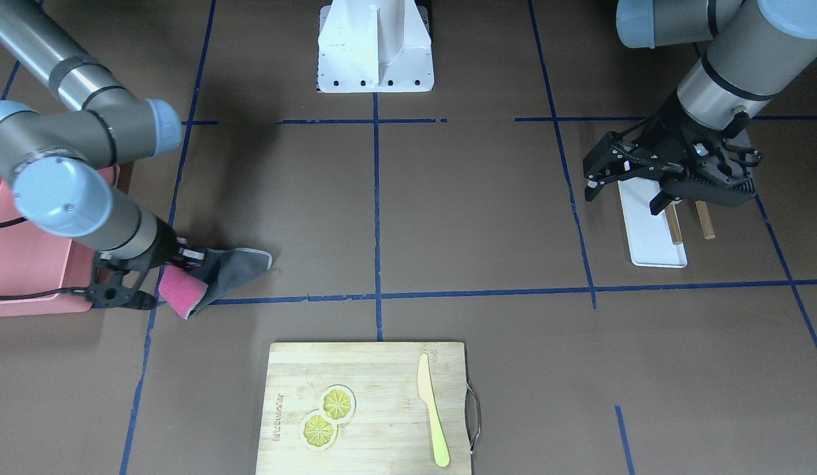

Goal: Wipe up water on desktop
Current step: 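Drag the cloth back toward the robot with the right gripper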

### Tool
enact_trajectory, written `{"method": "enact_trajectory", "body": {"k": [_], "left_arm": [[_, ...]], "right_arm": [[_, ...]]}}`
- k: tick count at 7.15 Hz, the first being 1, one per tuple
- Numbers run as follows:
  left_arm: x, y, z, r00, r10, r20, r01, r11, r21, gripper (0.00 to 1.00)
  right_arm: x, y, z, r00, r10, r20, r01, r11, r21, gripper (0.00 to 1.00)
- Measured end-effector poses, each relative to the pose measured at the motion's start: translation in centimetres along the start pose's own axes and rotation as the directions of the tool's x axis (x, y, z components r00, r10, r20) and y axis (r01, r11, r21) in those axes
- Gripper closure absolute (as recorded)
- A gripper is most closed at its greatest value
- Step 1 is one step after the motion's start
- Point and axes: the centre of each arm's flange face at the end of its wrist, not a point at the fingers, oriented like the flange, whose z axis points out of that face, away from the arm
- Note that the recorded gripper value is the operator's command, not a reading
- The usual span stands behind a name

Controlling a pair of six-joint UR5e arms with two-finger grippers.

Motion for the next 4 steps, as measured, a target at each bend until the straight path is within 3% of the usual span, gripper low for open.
{"method": "enact_trajectory", "body": {"k": [4], "left_arm": [[-0.8, -0.1, 0.2, 1.0, 0.008, 0.029, -0.008, 1.0, 0.013, 0.01]], "right_arm": [[-8.0, 12.9, 2.7, 0.997, 0.063, 0.046, -0.058, 0.993, -0.107, 1.0]]}}
